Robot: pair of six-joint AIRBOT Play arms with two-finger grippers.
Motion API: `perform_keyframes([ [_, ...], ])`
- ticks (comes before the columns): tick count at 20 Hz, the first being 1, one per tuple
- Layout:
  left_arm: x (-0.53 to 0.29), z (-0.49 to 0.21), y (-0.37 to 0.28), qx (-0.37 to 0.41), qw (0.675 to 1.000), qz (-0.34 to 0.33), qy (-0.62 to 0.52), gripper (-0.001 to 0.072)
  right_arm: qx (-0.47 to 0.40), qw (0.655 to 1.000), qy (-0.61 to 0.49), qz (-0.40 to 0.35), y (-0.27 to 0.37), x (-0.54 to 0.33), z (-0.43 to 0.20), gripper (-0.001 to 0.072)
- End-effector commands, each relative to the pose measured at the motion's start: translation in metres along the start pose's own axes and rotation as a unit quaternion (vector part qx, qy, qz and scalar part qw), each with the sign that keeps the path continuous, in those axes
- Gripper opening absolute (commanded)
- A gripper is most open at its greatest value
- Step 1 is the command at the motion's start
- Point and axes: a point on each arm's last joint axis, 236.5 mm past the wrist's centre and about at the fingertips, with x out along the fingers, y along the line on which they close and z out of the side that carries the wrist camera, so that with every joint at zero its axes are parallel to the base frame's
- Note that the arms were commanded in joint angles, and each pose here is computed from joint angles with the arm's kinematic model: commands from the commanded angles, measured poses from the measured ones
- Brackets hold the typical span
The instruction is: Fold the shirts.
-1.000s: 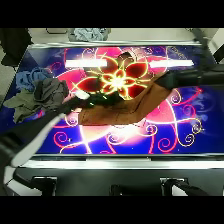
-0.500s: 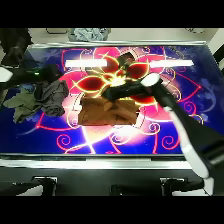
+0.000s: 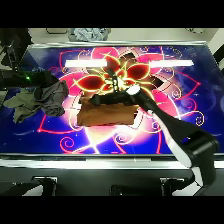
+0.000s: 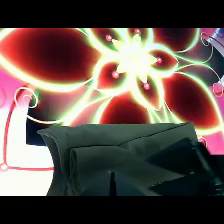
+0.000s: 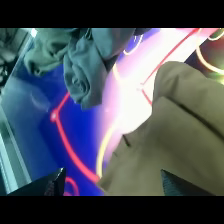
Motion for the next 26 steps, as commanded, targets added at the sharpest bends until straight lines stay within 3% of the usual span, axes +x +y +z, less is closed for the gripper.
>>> perform_keyframes([
  [1,-0.001,-0.002,0.003,0.017,1.000,0.007,0.005,0.0032,-0.055,0.994,0.069,-0.059,-0.042,-0.073,-0.010,0.0688],
  [3,-0.002,-0.003,0.008,0.021,1.000,0.017,0.006,0.0032,-0.044,0.976,0.123,-0.173,-0.108,-0.145,-0.025,0.0688],
  [5,-0.002,-0.003,0.011,0.024,0.999,0.023,0.007,0.0032,0.042,0.954,0.164,-0.247,-0.163,-0.203,-0.055,0.0686],
  [9,0.000,-0.004,0.011,0.023,0.999,0.022,0.008,0.0032,0.168,0.960,0.163,-0.154,-0.177,-0.173,-0.098,0.0667],
  [12,0.000,-0.004,0.010,0.022,0.999,0.022,0.008,0.0032,0.207,0.967,0.138,-0.061,-0.164,-0.121,-0.098,0.0607],
  [16,0.000,-0.004,0.011,0.021,1.000,0.022,0.009,0.0032,0.225,0.963,0.147,-0.021,-0.156,-0.095,-0.110,0.0575],
  [18,0.000,-0.004,0.011,0.018,1.000,0.022,0.009,0.0032,0.223,0.961,0.162,-0.015,-0.152,-0.094,-0.117,0.0453],
  [19,0.000,-0.004,0.011,0.013,1.000,0.022,0.008,0.0032,0.221,0.962,0.162,-0.016,-0.153,-0.095,-0.117,0.0319],
  [20,0.000,-0.004,0.010,0.012,1.000,0.021,0.008,0.0032,0.220,0.962,0.159,-0.018,-0.155,-0.096,-0.115,0.0060],
  [26,0.000,-0.004,0.011,0.012,1.000,0.022,0.009,0.0032,0.164,0.982,0.077,-0.047,-0.176,-0.146,-0.056,0.0047],
])
